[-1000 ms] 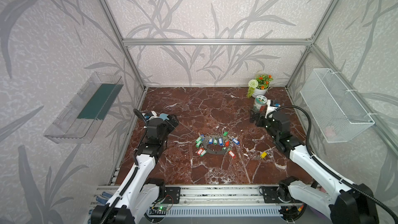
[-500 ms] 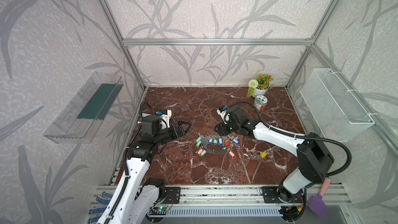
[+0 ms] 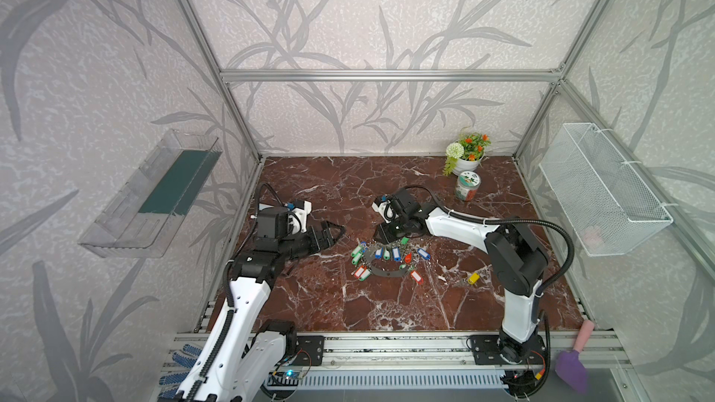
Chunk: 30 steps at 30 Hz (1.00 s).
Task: Put the keys on the keyring
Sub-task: 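Move both grippers toward the key bundle at the table centre, then close the right gripper on the metal keyring while the left gripper hovers beside it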
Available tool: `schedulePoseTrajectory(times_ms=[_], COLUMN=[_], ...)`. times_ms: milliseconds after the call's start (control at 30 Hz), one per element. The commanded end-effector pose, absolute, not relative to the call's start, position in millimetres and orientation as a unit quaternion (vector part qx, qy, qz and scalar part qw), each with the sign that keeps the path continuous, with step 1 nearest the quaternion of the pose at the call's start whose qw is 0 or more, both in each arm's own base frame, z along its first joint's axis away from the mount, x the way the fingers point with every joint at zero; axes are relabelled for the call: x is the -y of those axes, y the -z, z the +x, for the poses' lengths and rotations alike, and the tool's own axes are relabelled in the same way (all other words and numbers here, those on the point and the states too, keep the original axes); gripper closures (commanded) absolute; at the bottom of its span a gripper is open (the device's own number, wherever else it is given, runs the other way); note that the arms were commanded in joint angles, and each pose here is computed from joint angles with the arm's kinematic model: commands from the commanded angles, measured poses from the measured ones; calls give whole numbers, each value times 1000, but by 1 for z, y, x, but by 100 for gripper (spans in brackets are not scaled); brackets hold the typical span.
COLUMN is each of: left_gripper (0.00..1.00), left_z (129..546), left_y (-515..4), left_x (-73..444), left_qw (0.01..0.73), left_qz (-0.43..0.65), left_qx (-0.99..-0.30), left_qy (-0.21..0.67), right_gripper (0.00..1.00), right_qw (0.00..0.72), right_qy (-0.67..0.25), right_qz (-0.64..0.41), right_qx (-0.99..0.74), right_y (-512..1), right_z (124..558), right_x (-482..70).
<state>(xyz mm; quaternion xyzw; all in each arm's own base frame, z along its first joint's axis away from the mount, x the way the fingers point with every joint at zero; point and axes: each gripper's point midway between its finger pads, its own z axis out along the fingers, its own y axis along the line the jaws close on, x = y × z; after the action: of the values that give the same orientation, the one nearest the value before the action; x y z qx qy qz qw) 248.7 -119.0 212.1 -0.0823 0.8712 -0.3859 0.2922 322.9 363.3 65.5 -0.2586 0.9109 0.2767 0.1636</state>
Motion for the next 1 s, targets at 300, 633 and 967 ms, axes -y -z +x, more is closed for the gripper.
schedulePoseTrajectory(times_ms=[300,633,967], left_gripper=[3,4,4], left_z=[250,251,253], left_y=[-205,-204,-203], left_x=[117,116,114], left_qw=[285,286,286], left_qz=[-85,-88,-93], left_qx=[-873,-873,-873], left_qy=[385,385,384], right_gripper=[62,64,77], right_qw=[133,119,106], right_qy=[-269,-269,-277], right_qz=[-255,-252,-255], right_qx=[-919,-922,-920], right_y=[-45,-33,-29], right_z=[327,330,327], right_x=[-375,-380,-382])
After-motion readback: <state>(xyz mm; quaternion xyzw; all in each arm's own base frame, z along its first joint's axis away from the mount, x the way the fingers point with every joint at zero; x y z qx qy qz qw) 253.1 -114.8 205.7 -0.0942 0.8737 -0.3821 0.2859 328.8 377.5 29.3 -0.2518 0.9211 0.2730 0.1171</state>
